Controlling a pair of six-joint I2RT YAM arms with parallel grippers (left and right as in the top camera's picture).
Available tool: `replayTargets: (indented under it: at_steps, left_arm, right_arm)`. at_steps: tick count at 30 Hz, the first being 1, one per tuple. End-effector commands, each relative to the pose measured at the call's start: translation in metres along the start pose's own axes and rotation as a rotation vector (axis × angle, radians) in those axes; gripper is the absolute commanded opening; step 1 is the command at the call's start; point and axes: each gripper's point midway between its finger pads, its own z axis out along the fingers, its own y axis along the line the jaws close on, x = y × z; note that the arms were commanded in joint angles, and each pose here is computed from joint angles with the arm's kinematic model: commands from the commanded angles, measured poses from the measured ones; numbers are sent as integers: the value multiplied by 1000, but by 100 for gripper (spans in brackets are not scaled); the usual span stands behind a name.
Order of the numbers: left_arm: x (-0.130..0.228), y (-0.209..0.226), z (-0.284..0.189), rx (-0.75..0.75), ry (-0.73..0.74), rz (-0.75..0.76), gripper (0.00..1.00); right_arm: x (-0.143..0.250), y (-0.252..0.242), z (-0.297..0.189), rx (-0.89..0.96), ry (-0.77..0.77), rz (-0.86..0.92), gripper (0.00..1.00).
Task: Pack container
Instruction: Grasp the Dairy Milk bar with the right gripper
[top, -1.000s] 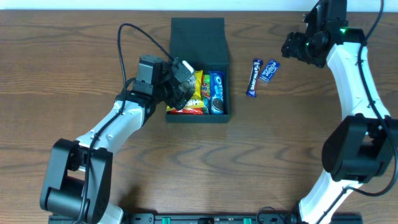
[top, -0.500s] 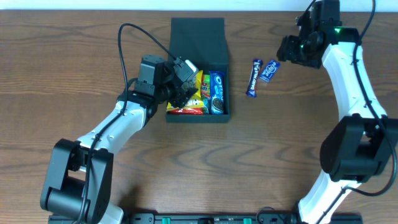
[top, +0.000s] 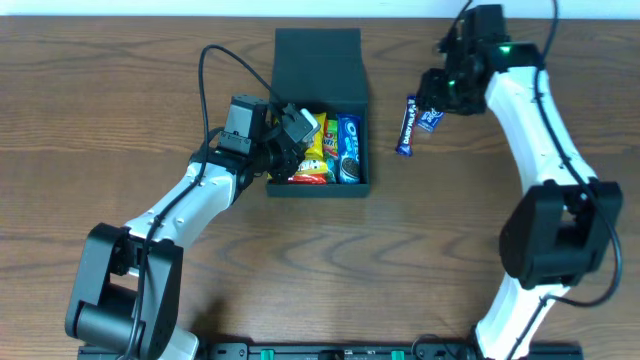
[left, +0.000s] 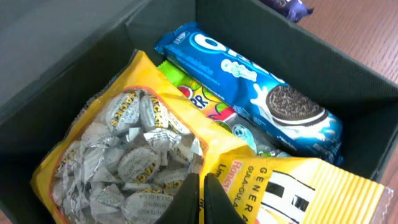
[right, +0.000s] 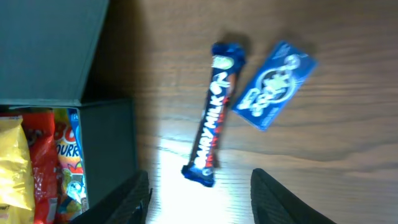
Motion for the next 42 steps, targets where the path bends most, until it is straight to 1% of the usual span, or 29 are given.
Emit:
replayTargets:
  at_steps: [1,7,10,14,20,23,29,30,32,34,35,37,42]
  left_arm:
    - [-9,6,-7,-37,1,59,6]
    - [10,5,5,-21,61,46,6]
    - [10,6,4,-26,63,46,6]
    - [14,5,4,-26,77,41,6]
    - [15,5,5,-24,80,39,6]
    - [16,5,5,-22,83,37,6]
    - [21,2,4,-12,105,26,6]
    - [21,2,4,-12,105,27,6]
    - [21,2,4,-12,104,27,6]
    - [21,2,4,-12,104,27,6]
    - [21,2,4,-12,104,27,6]
    - [21,2,4,-12,104,27,6]
    - [21,2,4,-12,104,27,6]
  right_arm:
    - [11,-1,23,8,57,38,52]
    - [15,-1,31,12,77,44,55]
    - [21,-2,45,20,111,73,49]
    - [29,2,64,26,145,69,42]
    - [35,-2,93,89,161,72,44]
    - [35,-10,101,134,158,100,44]
    - [38,-18,113,167,164,99,43]
    - [37,-18,114,165,160,99,42]
    - [34,-17,114,164,151,98,33]
    - [33,-17,115,163,146,98,25]
    - [33,-17,115,162,145,98,23]
    - [33,-17,115,162,146,98,15]
    - [30,-13,101,157,156,100,8]
